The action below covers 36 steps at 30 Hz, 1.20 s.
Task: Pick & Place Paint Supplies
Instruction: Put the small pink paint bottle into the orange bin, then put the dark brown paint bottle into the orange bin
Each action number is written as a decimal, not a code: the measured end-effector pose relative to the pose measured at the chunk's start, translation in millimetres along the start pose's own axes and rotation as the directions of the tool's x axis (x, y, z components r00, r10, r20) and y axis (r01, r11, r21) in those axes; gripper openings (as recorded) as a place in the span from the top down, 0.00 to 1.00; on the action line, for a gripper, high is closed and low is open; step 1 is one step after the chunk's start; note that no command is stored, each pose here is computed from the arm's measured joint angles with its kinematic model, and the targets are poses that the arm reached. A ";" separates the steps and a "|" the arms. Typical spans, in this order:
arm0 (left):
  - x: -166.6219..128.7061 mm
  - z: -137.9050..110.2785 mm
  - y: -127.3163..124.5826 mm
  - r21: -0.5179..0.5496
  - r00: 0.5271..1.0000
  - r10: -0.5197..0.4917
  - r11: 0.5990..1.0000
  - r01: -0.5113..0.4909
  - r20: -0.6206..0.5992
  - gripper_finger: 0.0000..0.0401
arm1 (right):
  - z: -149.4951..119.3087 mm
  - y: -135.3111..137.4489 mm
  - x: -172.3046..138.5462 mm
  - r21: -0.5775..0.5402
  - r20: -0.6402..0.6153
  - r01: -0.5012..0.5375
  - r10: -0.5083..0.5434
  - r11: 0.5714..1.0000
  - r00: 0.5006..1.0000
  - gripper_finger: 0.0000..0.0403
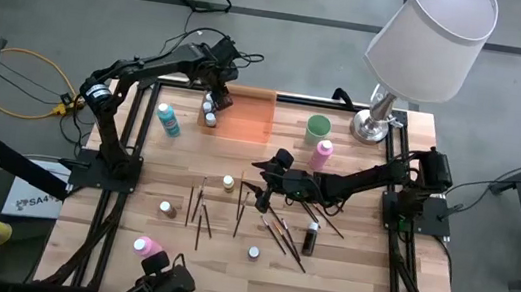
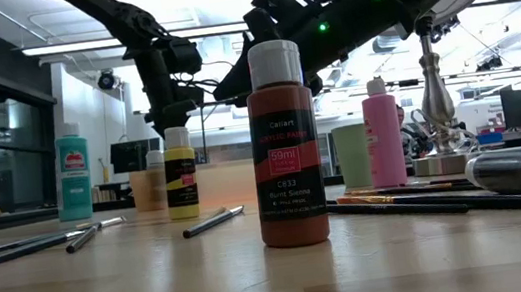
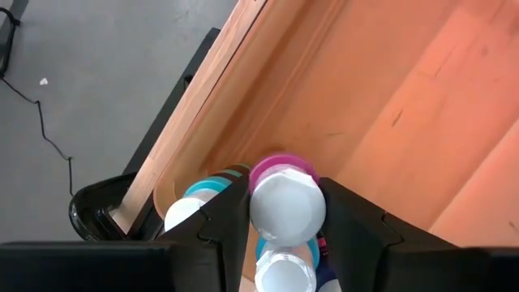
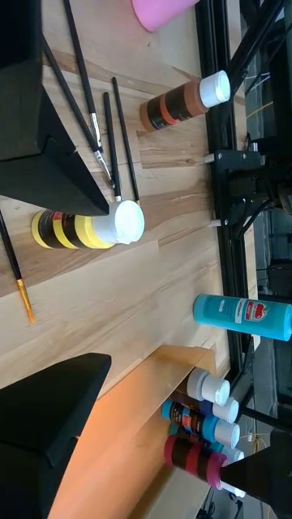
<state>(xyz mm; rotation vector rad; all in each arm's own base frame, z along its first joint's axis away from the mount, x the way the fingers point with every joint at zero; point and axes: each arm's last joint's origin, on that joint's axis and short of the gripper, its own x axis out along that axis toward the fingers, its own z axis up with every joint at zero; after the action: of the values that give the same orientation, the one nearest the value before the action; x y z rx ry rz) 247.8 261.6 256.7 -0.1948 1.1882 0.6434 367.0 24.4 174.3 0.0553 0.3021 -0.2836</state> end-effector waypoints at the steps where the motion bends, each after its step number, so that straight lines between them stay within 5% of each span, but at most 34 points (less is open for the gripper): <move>1: 0.0 0.0 0.0 0.000 1.000 0.000 1.000 0.000 0.000 0.65 | 0.0 0.0 0.0 0.000 0.000 0.000 0.000 1.000 1.000 0.29; 16: -3.1 4.3 1.5 0.021 0.999 0.014 1.000 -0.015 0.030 0.65 | 1.4 0.7 -1.8 -0.002 -0.001 0.001 -0.001 1.000 1.000 0.29; 25: -64.4 14.3 -5.0 0.048 0.972 -0.037 0.998 0.027 0.231 0.65 | 41.5 -12.8 -54.2 0.175 -0.108 0.037 -0.018 0.984 0.994 0.29; 31: -100.0 5.1 -37.6 0.149 0.919 -0.122 0.986 0.070 0.374 0.65 | 56.9 -16.5 -102.9 0.385 -0.220 0.045 0.044 0.922 0.974 0.29; 36: -112.8 -16.6 -69.8 0.241 0.866 -0.189 0.967 0.082 0.462 0.65 | 54.4 -7.3 -133.7 0.611 -0.349 0.035 0.230 0.791 0.908 0.29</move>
<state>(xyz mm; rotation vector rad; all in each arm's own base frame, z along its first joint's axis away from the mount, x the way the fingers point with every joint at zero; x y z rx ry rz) 248.8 156.6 339.5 0.0657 0.7413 0.4004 258.1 47.9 266.3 0.7827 0.6169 -0.2521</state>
